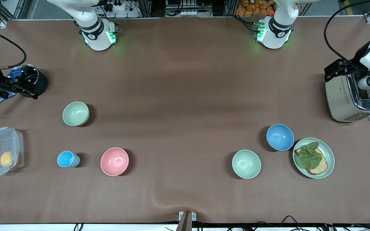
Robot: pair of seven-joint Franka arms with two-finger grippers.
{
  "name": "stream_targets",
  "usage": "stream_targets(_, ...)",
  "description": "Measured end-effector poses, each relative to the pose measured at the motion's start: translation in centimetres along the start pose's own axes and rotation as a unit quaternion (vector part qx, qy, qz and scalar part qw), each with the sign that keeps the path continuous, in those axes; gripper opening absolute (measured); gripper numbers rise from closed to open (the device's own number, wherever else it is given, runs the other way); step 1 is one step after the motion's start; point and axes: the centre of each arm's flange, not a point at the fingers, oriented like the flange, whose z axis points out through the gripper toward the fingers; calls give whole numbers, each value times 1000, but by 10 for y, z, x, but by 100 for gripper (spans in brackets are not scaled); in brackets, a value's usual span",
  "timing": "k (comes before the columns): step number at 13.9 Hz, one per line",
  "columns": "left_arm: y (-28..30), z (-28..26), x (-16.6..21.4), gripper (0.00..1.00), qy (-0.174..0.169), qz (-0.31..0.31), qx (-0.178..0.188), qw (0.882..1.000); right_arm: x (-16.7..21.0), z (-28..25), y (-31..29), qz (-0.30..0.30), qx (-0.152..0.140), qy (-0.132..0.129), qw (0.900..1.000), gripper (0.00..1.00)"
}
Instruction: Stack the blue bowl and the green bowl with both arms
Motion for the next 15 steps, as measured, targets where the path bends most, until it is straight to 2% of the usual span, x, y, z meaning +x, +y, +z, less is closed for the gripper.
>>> stream_targets(9, 3, 9, 3, 100, -12, 2, 1, 1000, 1, -1, 0, 0, 0, 5, 1000, 100)
stream_targets(11, 5, 28, 11, 100, -30, 4, 2, 1000, 3, 0, 1, 1, 1, 14, 1000, 100)
stream_targets(15, 12, 82, 35, 100, -79, 12, 10, 997, 5, 8, 2, 0, 1, 11, 1000, 100)
